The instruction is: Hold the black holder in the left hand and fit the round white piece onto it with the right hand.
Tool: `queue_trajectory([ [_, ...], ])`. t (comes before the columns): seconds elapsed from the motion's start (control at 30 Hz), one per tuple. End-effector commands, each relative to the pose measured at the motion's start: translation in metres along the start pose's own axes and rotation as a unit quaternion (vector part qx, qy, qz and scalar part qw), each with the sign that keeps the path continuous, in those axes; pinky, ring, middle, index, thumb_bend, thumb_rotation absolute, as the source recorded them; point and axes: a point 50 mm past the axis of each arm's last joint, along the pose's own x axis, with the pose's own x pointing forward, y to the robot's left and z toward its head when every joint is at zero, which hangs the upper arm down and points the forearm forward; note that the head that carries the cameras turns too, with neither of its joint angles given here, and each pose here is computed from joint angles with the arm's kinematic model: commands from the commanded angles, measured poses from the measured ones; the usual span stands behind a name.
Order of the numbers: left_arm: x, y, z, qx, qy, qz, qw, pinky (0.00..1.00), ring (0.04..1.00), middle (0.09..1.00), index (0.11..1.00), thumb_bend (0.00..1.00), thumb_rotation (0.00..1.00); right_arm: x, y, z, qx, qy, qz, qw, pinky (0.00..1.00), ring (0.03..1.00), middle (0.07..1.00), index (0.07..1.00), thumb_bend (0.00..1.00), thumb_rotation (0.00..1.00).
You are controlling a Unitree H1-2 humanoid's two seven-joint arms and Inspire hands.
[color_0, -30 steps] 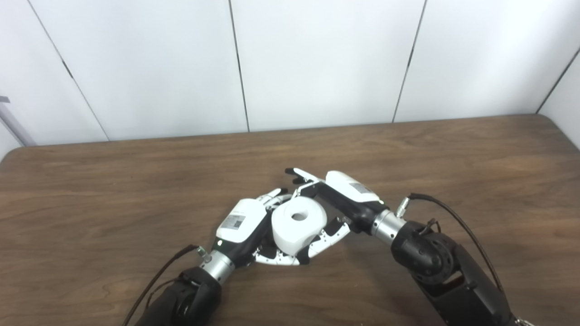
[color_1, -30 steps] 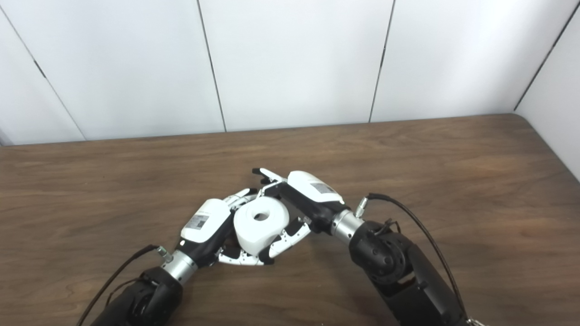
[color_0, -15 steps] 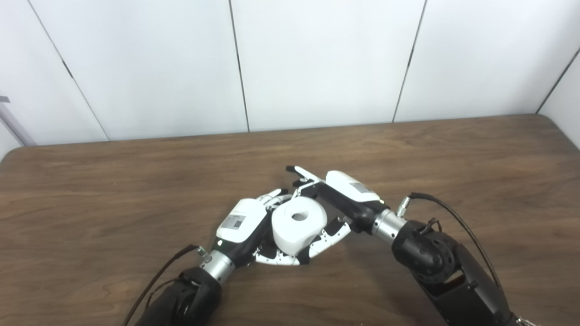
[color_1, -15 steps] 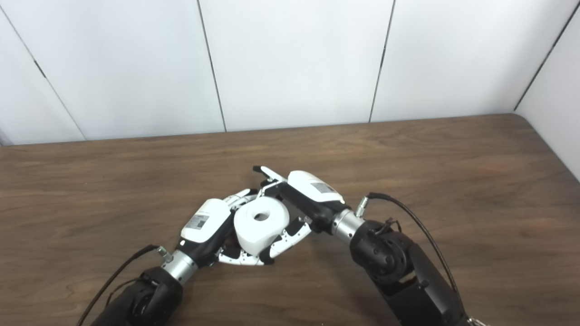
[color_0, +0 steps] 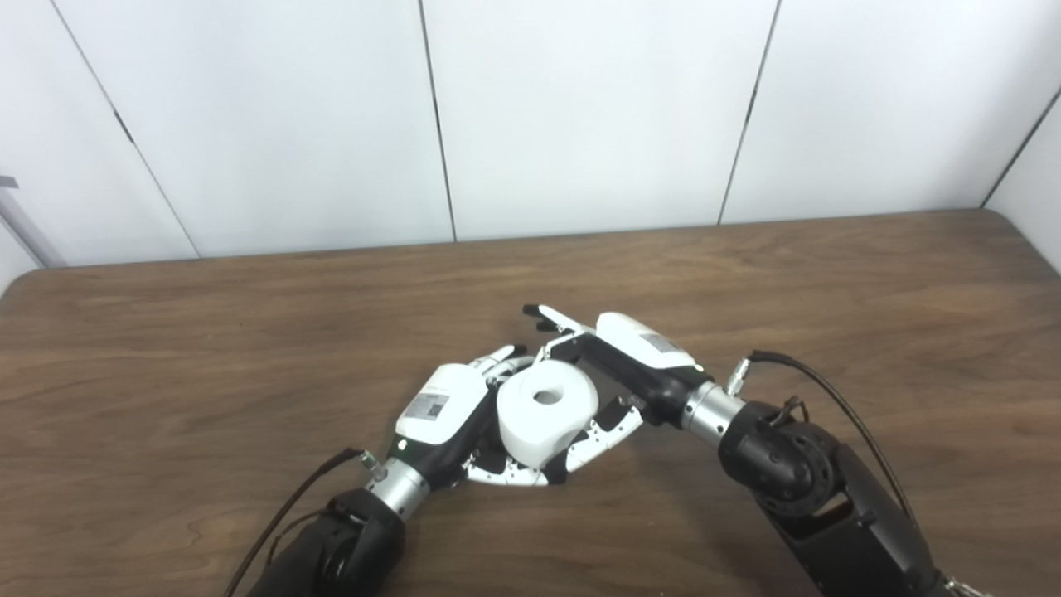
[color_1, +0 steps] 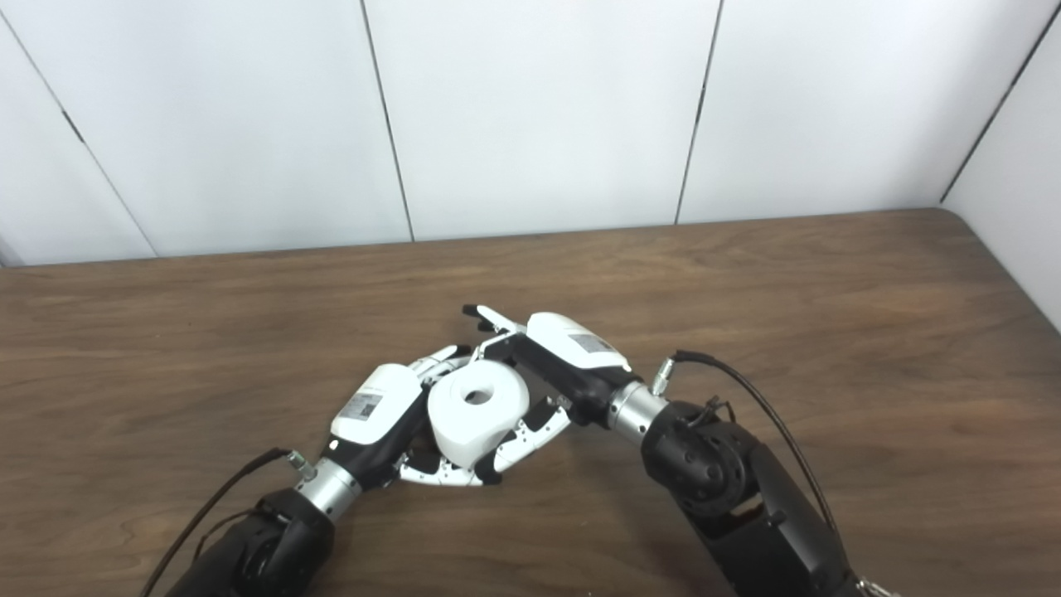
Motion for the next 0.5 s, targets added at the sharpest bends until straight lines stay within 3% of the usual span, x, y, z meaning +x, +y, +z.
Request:
queue_trajectory([
  [0.0,-0.035,-0.047,-0.012,0.012,0.046,-0.122,0.991,0.87,0.935,0.868,0.48,0.52,0.06,0.002,-0.017,0.003,-0.018,-0.011,-0.015,1.0,0.72,0.95,1.0,1.0,1.0,0.35],
  [0.47,-0.034,-0.047,-0.012,0.009,0.045,-0.119,0.992,0.86,0.932,0.864,0.48,0.52,0.06,0.002,-0.034,0.0,-0.012,0.008,0.012,1.0,0.78,1.0,1.0,1.0,1.0,0.34],
])
